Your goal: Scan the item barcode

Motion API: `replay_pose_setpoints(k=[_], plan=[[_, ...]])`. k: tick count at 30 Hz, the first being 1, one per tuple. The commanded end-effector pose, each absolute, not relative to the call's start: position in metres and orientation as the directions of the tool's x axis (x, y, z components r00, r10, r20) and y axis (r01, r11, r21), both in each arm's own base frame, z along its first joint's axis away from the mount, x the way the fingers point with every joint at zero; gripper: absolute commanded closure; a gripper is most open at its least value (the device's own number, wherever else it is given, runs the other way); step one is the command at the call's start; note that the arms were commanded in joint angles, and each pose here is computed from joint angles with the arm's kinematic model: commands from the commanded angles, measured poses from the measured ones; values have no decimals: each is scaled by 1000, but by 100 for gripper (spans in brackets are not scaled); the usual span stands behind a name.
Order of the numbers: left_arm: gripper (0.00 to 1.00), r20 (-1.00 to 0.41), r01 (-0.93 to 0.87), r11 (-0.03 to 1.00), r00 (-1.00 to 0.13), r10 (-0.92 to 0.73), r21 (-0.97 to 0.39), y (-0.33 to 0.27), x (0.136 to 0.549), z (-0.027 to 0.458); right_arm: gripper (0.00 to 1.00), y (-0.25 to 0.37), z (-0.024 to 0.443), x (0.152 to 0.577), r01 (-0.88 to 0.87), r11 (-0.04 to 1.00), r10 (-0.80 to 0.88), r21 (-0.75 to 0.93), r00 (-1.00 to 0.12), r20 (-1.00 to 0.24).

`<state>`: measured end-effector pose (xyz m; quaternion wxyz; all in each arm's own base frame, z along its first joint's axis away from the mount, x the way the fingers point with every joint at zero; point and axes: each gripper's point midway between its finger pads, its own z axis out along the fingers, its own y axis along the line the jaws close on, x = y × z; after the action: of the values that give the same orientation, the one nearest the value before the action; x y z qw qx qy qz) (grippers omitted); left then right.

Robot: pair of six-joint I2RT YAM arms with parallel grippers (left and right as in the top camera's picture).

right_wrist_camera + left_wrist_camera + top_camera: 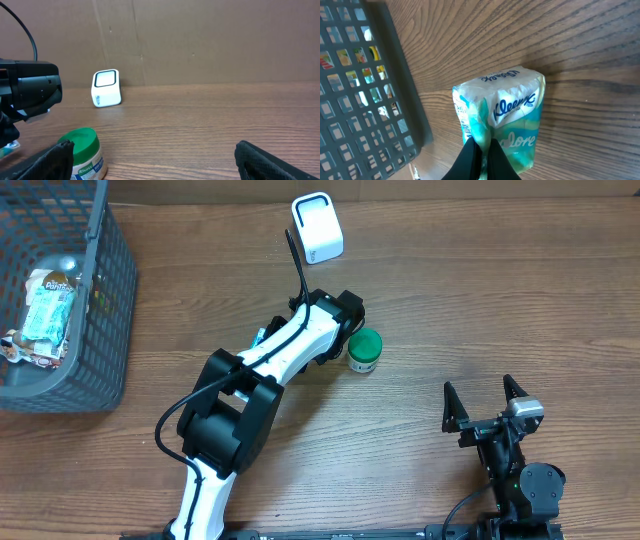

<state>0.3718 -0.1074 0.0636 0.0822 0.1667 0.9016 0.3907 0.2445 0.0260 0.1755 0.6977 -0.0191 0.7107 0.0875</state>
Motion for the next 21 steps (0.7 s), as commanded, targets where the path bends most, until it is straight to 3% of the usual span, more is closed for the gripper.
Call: replay_pose_setpoints(k=[1, 14, 21], plan=[[96, -47, 189, 644, -943, 331, 741, -106, 371, 58, 0, 27, 173, 245, -156, 983, 94, 97, -27, -995], [96, -41, 196, 689, -949, 311, 697, -110, 363, 37, 0, 27, 173, 245, -156, 983, 94, 97, -27, -995], [68, -34, 202, 714, -953, 302, 670, -114, 360, 32, 0, 27, 173, 245, -156, 983, 94, 97, -27, -995]])
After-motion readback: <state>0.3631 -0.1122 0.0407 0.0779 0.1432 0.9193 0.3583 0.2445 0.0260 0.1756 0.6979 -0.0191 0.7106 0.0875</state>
